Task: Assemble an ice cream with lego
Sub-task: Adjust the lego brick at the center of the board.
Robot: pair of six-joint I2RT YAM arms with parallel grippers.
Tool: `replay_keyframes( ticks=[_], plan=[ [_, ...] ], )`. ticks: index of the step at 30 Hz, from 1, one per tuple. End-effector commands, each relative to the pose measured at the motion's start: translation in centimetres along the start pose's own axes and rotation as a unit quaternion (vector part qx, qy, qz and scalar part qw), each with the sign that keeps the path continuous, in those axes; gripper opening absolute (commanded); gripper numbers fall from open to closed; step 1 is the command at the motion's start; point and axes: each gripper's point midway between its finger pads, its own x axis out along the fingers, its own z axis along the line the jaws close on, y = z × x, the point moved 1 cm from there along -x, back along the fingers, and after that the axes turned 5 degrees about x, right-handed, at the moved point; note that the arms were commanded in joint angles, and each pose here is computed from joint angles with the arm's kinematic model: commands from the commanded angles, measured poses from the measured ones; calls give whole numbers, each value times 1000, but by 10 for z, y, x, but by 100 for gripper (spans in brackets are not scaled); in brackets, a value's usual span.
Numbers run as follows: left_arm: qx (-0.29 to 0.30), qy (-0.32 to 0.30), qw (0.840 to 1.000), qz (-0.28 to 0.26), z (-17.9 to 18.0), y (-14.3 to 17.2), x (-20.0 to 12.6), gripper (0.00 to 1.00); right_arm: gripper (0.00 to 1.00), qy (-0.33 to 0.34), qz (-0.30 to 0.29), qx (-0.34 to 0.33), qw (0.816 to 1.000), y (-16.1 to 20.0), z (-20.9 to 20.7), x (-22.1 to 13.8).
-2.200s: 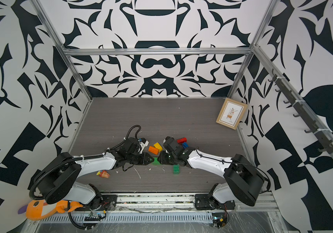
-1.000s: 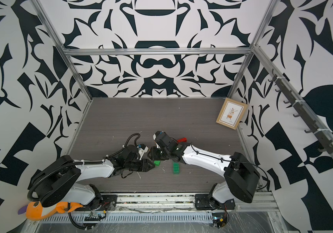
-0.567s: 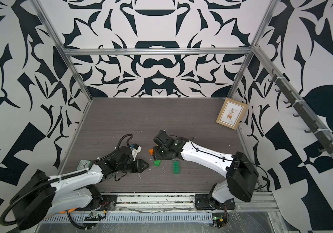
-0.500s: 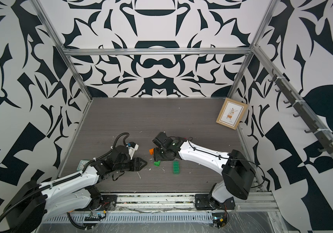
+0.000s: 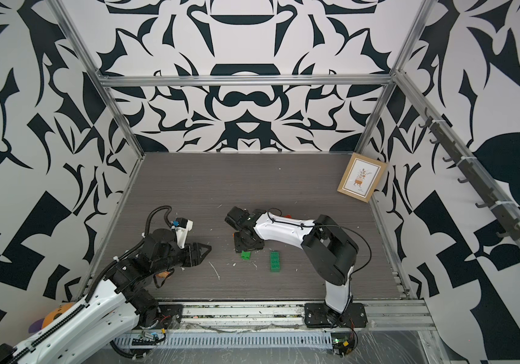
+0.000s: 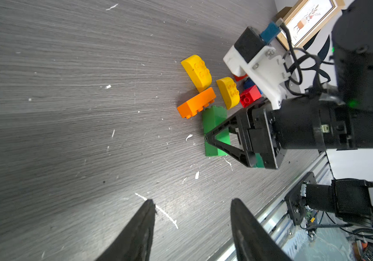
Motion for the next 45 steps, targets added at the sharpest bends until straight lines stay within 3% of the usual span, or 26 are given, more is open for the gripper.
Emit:
replay_keyframes(
  ticks=[1, 9, 11, 14, 17, 22, 25, 29, 36, 45],
  plan=[
    [3, -10, 1000, 15, 4, 8, -5, 58, 48, 19, -16, -10, 1000, -13, 3, -3],
    [17, -3, 1000, -7, -1, 1, -17, 58, 24, 30, -44, -30, 998, -14, -3, -12],
    [26, 1, 1000, -17, -3, -2, -19, 58, 20, 24, -68, -54, 996, -14, -1, -20],
    [36, -11, 998, -44, -2, -14, -24, 58, 15, -38, -140, -121, 982, -15, 25, -42],
    [47, -32, 995, -81, -1, -31, -34, 58, 12, -122, -253, -202, 938, -18, 59, -68],
    [53, -56, 990, -114, 3, -45, -42, 60, 12, -257, -413, -269, 831, -13, 90, -90],
    [57, -55, 990, -117, 3, -47, -39, 60, 10, -290, -448, -300, 791, -6, 104, -86],
    [56, -50, 990, -118, 4, -45, -34, 59, 10, -325, -474, -308, 758, 3, 115, -75],
    [63, -50, 990, -117, 4, -43, -34, 59, 12, -324, -505, -305, 740, 5, 115, -52],
    [65, -51, 991, -107, 5, -42, -26, 58, 18, -295, -496, -326, 749, 8, 108, -28]
  ],
)
